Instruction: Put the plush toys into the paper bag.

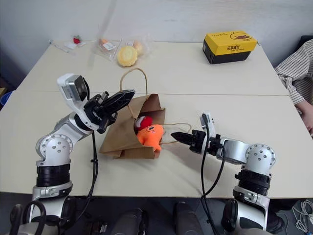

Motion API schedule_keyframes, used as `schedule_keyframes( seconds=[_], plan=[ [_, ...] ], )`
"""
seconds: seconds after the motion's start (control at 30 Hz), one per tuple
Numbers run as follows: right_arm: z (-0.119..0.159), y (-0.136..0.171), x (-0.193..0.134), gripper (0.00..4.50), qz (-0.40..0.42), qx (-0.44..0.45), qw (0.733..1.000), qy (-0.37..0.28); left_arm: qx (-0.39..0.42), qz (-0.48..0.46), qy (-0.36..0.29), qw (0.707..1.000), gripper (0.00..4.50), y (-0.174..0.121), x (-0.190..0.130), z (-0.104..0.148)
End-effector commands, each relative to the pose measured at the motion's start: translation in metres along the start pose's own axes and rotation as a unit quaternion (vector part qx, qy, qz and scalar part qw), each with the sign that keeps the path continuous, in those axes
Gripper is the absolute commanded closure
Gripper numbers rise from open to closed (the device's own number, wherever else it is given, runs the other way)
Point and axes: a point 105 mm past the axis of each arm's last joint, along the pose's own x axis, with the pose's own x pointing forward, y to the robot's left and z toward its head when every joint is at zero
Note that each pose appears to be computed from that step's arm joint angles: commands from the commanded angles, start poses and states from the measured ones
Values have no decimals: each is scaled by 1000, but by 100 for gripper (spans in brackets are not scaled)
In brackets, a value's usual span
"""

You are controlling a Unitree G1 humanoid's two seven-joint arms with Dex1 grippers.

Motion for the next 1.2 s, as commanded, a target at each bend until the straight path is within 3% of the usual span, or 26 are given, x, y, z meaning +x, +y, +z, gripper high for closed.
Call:
schedule_keyframes(
  seconds=[0.03, 0.3, 0.57, 0.67, 0.8, 0.93, 1.2],
  plan=[
    [16, 17, -16, 445, 33, -41, 997, -50, 25, -15, 4, 1000, 450, -8, 3, 5],
    [61, 77, -54, 445, 107, -178, 967, -149, 46, -12, -2, 999, 450, 1, 11, 12],
    [88, 136, -62, 445, 163, -263, 934, -179, 96, 28, -31, 995, 450, 22, 17, 24],
    [79, 130, -50, 445, 152, -268, 937, -165, 111, 43, -5, 993, 450, 29, 15, 14],
    [61, 91, -32, 445, 69, -316, 936, -139, 140, 42, 52, 988, 450, 30, 15, -11],
    [45, 65, -27, 445, 47, -317, 938, -134, 155, 33, 70, 985, 450, 24, 19, -26],
    [40, 76, -29, 445, 83, -320, 931, -155, 162, 45, 66, 983, 450, 22, 9, -22]
  ],
)
